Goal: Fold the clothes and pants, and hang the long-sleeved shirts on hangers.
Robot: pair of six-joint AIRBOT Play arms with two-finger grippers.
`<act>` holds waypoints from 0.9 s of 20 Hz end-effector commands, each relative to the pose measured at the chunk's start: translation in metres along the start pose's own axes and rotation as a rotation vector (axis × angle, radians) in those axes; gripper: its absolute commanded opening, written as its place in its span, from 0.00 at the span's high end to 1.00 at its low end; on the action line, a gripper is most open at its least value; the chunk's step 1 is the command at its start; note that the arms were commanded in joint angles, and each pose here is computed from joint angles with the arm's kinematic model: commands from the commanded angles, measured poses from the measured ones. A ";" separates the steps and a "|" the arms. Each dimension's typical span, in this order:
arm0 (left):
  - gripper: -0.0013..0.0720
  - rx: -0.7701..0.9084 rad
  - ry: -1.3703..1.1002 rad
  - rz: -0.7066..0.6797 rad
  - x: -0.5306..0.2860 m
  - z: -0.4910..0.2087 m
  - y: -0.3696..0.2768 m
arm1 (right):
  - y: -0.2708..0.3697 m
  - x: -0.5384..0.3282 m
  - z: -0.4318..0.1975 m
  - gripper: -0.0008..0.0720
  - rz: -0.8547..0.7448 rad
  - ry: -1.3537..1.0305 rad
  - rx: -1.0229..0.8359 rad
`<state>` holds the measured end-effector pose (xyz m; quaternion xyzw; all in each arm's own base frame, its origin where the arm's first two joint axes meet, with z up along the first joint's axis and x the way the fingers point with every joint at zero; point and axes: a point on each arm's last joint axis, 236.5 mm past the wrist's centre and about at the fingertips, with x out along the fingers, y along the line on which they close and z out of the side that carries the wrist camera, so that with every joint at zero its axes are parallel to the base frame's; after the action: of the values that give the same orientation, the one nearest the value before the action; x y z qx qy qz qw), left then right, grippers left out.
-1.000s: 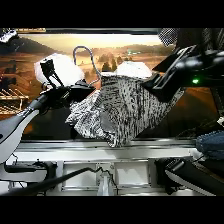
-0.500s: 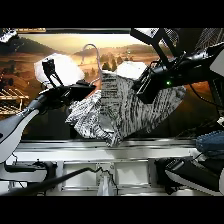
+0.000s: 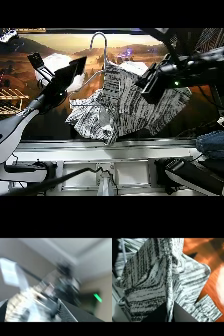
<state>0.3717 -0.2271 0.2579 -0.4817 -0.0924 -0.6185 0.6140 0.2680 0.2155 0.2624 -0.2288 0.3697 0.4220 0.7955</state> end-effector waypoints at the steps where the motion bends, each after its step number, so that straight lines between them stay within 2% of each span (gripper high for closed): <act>1: 0.04 0.011 -0.214 0.228 -0.016 0.055 0.052 | 0.011 -0.019 0.000 0.96 0.008 -0.035 -0.002; 2: 0.18 0.017 -0.259 0.282 -0.024 0.069 0.064 | 0.014 -0.024 -0.001 0.96 0.005 -0.042 0.001; 3: 0.67 0.058 -0.276 0.317 -0.035 0.083 0.069 | 0.015 -0.029 -0.003 0.96 0.001 -0.044 -0.002; 4: 0.86 0.117 -0.264 0.339 -0.045 0.095 0.070 | 0.016 -0.033 -0.005 0.96 -0.008 -0.045 -0.004; 5: 0.94 0.151 -0.246 0.360 -0.056 0.106 0.069 | 0.014 -0.038 -0.006 0.96 -0.025 -0.048 -0.005; 6: 0.95 0.168 -0.213 0.388 -0.066 0.114 0.069 | 0.012 -0.042 -0.008 0.96 -0.043 -0.053 0.001; 8: 0.95 0.117 -0.083 0.564 -0.095 0.115 0.085 | 0.012 -0.048 -0.008 0.96 -0.055 -0.062 0.006; 9: 0.95 0.100 0.039 0.720 -0.120 0.103 0.101 | 0.013 -0.050 -0.009 0.96 -0.057 -0.067 0.005; 11: 0.95 -0.055 0.293 1.079 -0.191 0.056 0.123 | 0.010 -0.051 -0.010 0.96 -0.073 -0.063 0.006; 12: 0.81 -0.118 0.430 1.201 -0.221 0.029 0.120 | 0.007 -0.051 -0.011 0.96 -0.083 -0.060 0.007; 13: 0.55 -0.164 0.599 1.239 -0.238 -0.003 0.108 | 0.004 -0.051 -0.011 0.96 -0.096 -0.059 0.008; 15: 0.53 -0.266 0.812 1.159 -0.245 -0.063 0.078 | 0.002 -0.051 -0.008 0.96 -0.106 -0.072 0.008; 18: 0.53 -0.347 0.752 1.042 -0.235 -0.115 0.065 | 0.001 -0.052 -0.005 0.96 -0.111 -0.083 0.010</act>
<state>0.3669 -0.1512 0.0382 -0.3176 0.4155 -0.3687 0.7685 0.2435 0.1870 0.2973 -0.2281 0.3307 0.3896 0.8287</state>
